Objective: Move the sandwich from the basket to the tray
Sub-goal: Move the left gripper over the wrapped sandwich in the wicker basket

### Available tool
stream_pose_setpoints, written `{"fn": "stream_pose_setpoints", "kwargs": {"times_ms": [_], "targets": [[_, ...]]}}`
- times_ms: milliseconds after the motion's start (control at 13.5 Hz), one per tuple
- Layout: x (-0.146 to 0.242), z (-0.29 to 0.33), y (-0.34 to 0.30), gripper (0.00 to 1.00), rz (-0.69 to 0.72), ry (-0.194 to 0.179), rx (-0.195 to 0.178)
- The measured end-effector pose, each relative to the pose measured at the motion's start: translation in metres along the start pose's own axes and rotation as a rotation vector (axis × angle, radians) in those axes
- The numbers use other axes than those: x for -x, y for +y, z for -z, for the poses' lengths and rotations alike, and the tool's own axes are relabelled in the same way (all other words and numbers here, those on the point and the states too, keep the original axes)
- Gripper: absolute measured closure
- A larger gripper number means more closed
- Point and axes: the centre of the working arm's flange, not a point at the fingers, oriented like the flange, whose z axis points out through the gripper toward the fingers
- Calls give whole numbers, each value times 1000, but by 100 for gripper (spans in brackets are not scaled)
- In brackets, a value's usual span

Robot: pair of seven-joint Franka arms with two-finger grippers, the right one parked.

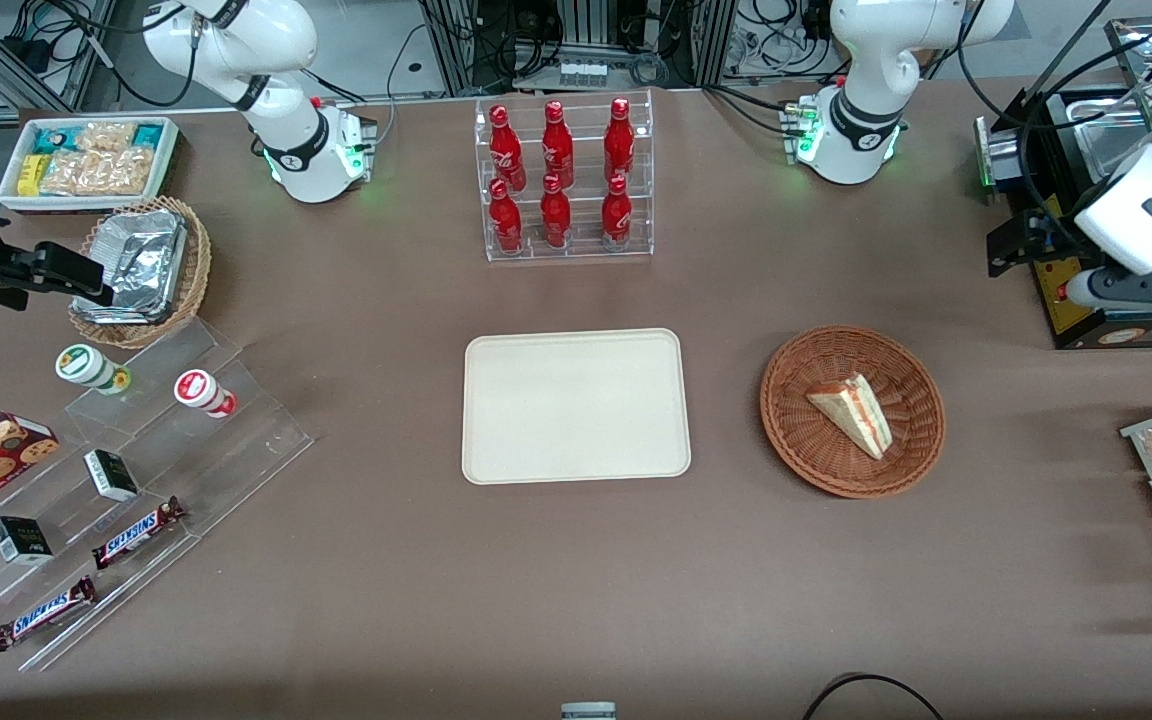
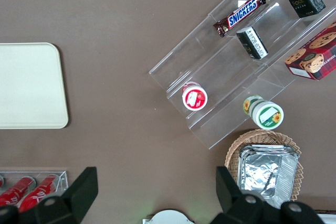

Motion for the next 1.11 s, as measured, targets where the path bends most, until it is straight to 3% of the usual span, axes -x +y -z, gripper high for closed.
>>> {"fn": "stream_pose_setpoints", "kwargs": {"times_ms": [444, 815, 1111], "targets": [[-11, -26, 1, 0, -2, -13, 3], [-21, -93, 4, 0, -6, -28, 13], [-22, -141, 7, 0, 18, 0, 15]]}}
